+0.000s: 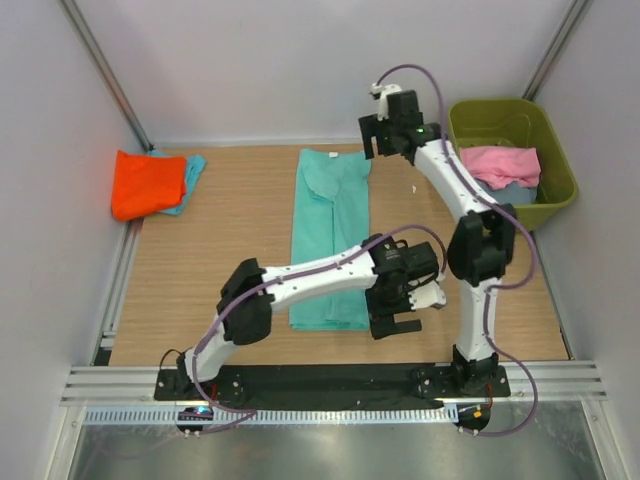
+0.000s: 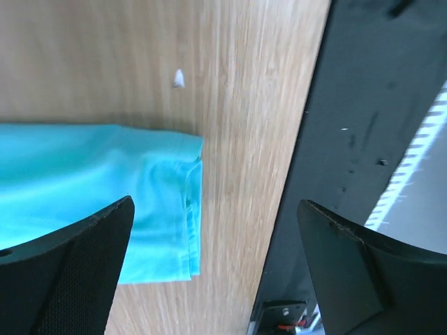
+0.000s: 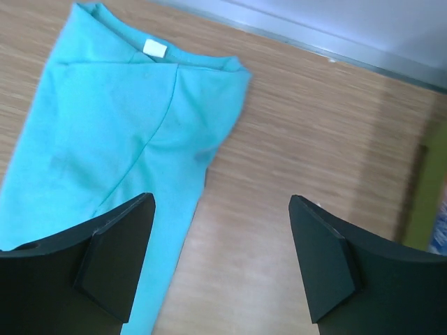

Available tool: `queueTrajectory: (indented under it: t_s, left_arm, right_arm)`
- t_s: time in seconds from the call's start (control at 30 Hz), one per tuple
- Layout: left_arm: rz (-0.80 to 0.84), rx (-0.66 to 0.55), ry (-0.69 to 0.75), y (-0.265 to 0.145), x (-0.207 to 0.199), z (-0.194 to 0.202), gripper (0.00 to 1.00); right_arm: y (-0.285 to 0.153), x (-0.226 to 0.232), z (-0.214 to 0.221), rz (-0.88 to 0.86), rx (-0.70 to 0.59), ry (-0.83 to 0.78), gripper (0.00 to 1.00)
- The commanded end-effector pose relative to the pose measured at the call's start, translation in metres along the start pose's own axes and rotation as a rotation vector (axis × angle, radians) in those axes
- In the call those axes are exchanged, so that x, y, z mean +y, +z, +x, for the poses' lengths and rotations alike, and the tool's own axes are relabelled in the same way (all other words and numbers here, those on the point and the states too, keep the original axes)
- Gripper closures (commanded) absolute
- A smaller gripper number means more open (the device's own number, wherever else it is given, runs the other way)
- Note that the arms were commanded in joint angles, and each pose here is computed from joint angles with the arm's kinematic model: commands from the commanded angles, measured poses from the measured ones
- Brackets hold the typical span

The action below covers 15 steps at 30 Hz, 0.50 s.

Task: Fold and stack the t-shirts
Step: Fold the tshirt

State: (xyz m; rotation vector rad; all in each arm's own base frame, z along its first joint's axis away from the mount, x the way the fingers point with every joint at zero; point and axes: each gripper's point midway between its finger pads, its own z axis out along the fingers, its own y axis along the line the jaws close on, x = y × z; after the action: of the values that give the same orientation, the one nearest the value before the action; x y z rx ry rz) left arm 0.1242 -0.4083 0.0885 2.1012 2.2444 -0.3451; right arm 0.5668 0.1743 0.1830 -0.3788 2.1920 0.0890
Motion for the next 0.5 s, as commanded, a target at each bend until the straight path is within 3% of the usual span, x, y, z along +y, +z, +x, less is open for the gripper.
queueTrajectory:
  t_s: [0.0, 0.07, 0.13, 0.2, 0.23, 0.27, 0.33, 0.37, 0.4, 0.47]
  left_arm:
    - [-0.141, -0.303, -0.028, -0.108, -0.002, -0.028, 0.01]
    - [-0.219, -0.295, -0.1, -0.113, 0.01, -0.01, 0.0]
    - [-0.24, -0.317, -0.253, -0.121, 0.025, 0.017, 0.01]
    - [-0.256, -0.332, -0.465, -0.124, 0.059, 0.046, 0.06]
    - [-0.241, -0.352, -0.607, -0.124, 0.065, 0.062, 0.09]
    - [-0.195, -0.367, -0.708, -0.122, 0.072, 0.071, 0.14]
    - [-0.084, -0.427, -1.049, -0.123, 0.104, 0.105, 0.18]
    - [-0.027, -0.435, -1.096, -0.119, 0.095, 0.103, 0.19]
    - [-0.01, -0.498, -1.185, -0.123, 0.112, 0.11, 0.19]
    - [0.059, -0.489, -1.396, -0.107, 0.104, 0.128, 0.24]
  right_arm:
    - [-0.097, -0.009, -0.033, 0.016, -0.09, 0.127, 0.16]
    - [-0.13, 0.004, -0.013, -0.063, -0.05, 0.182, 0.16]
    - [-0.146, 0.027, 0.034, -0.165, 0.082, 0.313, 0.17]
    - [-0.174, 0.047, 0.055, -0.251, 0.143, 0.448, 0.2]
    - [-0.177, 0.067, 0.093, -0.33, 0.258, 0.519, 0.22]
    - [-0.19, 0.076, 0.102, -0.373, 0.28, 0.571, 0.23]
    - [-0.203, 0.104, 0.145, -0.455, 0.404, 0.692, 0.25]
    - [-0.203, 0.11, 0.164, -0.452, 0.46, 0.707, 0.25]
    - [-0.21, 0.115, 0.172, -0.466, 0.467, 0.713, 0.25]
    - [-0.215, 0.124, 0.217, -0.452, 0.591, 0.782, 0.25]
